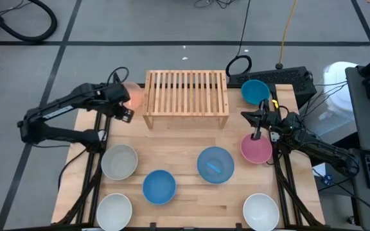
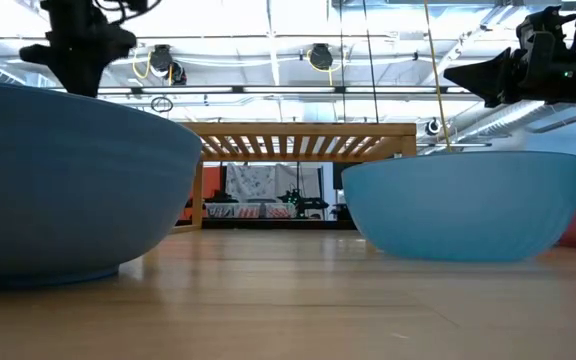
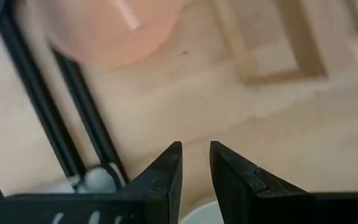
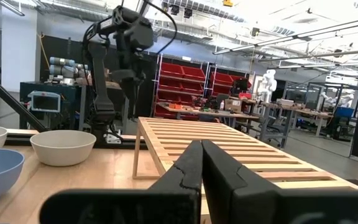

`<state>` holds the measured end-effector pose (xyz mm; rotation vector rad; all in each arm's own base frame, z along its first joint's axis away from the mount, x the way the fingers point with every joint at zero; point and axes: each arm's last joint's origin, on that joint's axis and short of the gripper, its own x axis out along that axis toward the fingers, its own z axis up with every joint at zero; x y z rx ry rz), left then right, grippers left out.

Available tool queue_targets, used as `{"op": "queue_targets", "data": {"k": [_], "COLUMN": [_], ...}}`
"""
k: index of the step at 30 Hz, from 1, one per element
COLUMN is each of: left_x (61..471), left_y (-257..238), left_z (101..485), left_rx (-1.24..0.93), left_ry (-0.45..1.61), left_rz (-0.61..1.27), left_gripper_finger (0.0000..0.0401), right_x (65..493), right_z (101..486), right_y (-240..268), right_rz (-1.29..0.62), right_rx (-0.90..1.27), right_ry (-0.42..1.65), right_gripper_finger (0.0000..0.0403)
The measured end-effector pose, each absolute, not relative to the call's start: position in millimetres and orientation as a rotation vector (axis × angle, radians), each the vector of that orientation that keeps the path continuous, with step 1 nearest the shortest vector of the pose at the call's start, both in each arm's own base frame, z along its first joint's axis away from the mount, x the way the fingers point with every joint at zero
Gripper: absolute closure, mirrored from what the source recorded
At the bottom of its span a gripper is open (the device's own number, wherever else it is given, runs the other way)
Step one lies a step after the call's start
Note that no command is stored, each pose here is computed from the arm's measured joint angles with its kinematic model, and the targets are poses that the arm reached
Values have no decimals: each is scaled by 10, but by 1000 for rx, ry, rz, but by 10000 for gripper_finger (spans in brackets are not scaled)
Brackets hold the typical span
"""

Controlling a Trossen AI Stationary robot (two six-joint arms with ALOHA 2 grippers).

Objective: Place and stack bowls onto a shelf
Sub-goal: Put the orange bowl on the shelf

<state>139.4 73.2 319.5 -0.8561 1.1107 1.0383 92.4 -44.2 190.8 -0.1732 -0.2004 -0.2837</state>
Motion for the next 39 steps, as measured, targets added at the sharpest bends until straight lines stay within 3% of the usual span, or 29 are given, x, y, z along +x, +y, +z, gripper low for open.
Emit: {"op": "queue_targets", "data": {"k": [11,18,34,39], "left_x": [1372,1252,1278,1329], "left_y": [1141,1346,1671,1725], "left_z": [3051,3009,2896,2807], "left_rx": [-1133,-1142,-1280,-1294], "left_ry": [919,884,792,844], "left_rz": [1538,1683,1658,1677], "left_gripper_finger": [314,314,313,313], "right_x": [923,923,923,923], "right_z": [1910,1908,1909,1909], "right_y": [-442,-442,-442,-442], "right_rz": [-284,-284,-284,-284], "right_rx": [-174,-173,-173,-173], "right_ry": [-202,-201,-201,-202], "right_gripper_finger": [403,403,403,403]}}
